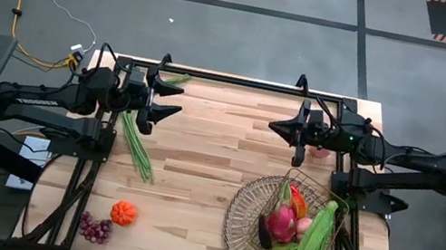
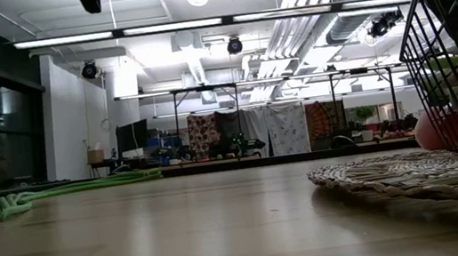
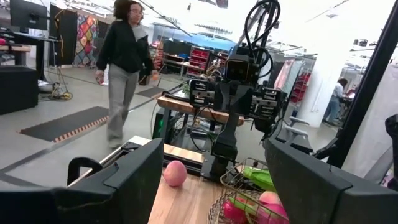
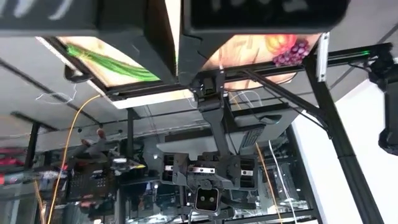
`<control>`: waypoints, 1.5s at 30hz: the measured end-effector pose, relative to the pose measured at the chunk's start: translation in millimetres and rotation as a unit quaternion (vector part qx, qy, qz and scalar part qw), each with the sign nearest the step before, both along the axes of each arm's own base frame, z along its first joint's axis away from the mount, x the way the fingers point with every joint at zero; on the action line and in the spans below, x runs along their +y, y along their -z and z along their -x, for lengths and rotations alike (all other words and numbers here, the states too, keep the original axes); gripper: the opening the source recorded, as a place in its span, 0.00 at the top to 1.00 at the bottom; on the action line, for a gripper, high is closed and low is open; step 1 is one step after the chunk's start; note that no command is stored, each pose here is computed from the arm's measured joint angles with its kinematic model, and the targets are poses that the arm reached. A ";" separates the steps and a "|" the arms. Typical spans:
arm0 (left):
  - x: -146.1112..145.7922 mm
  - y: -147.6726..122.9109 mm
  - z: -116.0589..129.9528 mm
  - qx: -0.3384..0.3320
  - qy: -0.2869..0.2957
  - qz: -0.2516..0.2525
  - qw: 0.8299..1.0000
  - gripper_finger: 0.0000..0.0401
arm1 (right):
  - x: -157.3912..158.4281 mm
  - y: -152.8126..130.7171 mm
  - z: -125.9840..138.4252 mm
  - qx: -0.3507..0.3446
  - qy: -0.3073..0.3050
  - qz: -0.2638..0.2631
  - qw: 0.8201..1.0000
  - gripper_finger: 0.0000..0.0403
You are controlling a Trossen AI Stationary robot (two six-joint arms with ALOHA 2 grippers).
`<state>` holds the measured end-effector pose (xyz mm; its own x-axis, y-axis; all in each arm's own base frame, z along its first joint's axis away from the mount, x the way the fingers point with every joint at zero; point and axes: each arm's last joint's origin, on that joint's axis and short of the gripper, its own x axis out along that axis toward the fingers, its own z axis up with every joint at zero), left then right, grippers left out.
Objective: Build produce basket
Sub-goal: Put the red bell pepper into the wire basket
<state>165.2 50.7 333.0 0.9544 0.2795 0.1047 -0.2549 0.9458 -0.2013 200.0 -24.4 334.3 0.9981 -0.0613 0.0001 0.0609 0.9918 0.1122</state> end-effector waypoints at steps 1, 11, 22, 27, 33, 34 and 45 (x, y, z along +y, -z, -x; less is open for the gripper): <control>0.0 0.4 0.0 0.002 0.000 0.001 1.000 0.33 | 0.4 0.2 -0.1 0.001 -0.006 -0.001 1.000 0.96; 1.7 3.9 0.5 0.022 -0.025 0.039 0.999 0.31 | 0.8 0.7 -0.1 0.003 -0.014 -0.011 1.000 1.00; -0.1 -18.3 6.0 0.096 -0.032 0.061 0.993 0.15 | 0.8 0.8 -0.1 0.003 -0.014 -0.014 1.000 1.00; -12.4 -39.2 5.2 0.174 0.017 0.113 0.978 0.12 | 0.8 2.5 -0.1 0.012 -0.014 -0.021 1.000 1.00; -51.2 -41.4 1.8 0.365 0.084 0.221 0.901 0.12 | 0.8 6.7 0.1 0.033 -0.014 -0.024 0.999 1.00; -59.6 -38.1 0.5 0.391 0.092 0.236 0.885 0.12 | 0.9 7.3 0.2 0.036 -0.014 -0.024 0.999 1.00; -173.0 35.1 -3.8 0.572 0.092 0.203 0.789 0.12 | 1.0 14.3 1.0 0.072 -0.013 -0.029 0.997 1.00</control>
<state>169.1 -122.3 297.9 0.3872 -0.0865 -0.9179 -0.3551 0.9048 -0.2351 199.0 -23.4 320.0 0.9887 -0.0318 -0.1464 0.0556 0.9853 0.1614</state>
